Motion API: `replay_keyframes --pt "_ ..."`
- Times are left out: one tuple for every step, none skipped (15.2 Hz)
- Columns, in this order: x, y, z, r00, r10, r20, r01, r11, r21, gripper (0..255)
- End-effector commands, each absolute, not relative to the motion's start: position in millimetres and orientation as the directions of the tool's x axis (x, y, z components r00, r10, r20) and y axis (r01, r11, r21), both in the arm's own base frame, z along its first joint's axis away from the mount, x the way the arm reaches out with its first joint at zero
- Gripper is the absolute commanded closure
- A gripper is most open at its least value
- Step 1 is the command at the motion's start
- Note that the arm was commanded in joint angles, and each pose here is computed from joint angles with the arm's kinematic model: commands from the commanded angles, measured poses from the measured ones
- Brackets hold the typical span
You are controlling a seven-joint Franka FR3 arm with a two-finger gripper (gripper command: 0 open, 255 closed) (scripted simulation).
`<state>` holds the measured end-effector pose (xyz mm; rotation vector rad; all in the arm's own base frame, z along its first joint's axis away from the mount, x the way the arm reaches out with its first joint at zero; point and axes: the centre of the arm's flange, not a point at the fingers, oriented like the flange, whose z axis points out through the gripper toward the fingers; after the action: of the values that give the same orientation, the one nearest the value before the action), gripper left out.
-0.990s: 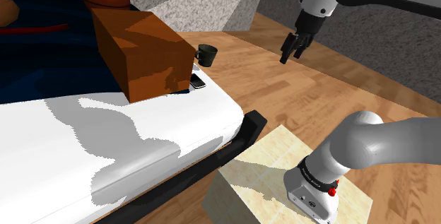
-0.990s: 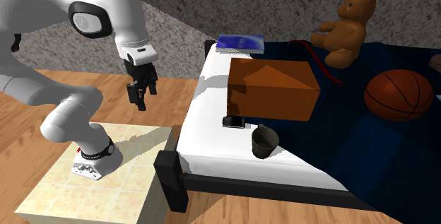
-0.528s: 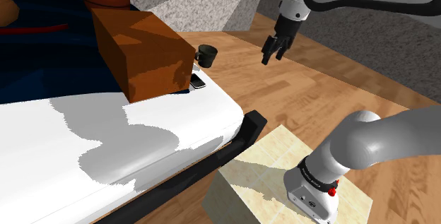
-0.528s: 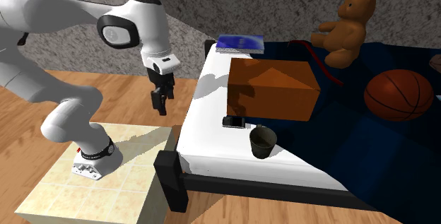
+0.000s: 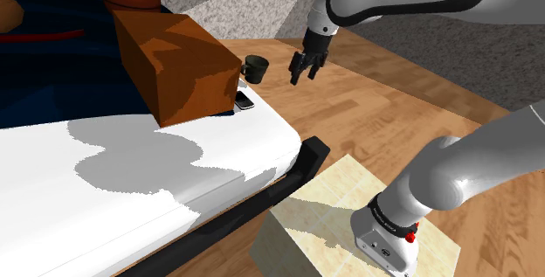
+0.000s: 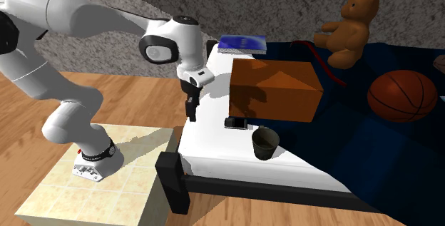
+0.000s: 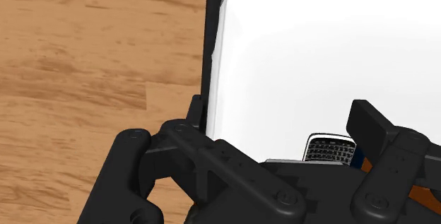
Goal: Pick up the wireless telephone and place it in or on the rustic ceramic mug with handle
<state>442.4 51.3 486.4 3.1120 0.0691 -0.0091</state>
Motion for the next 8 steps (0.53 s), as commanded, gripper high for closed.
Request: replay_keyframes --pt "463 62 473 0.999 0.054 -0.009 0.054 -0.998 0.018 0" --pt "473 67 466 0.998 0.058 -0.01 0.058 -0.998 0.013 0" --pt "483 71 460 0.998 0.063 -0.011 0.063 -0.998 0.008 0" --pt "493 76 453 0.998 0.068 -0.013 0.068 -0.998 0.003 0" --pt "503 81 446 0.997 0.072 -0.014 0.072 -0.997 -0.002 0" --pt "513 86 439 0.997 0.077 -0.015 0.077 -0.997 -0.007 0" --pt "523 91 433 0.997 0.081 -0.016 0.081 -0.997 -0.012 0" --pt "533 97 426 0.996 0.086 -0.018 0.086 -0.996 -0.017 0"
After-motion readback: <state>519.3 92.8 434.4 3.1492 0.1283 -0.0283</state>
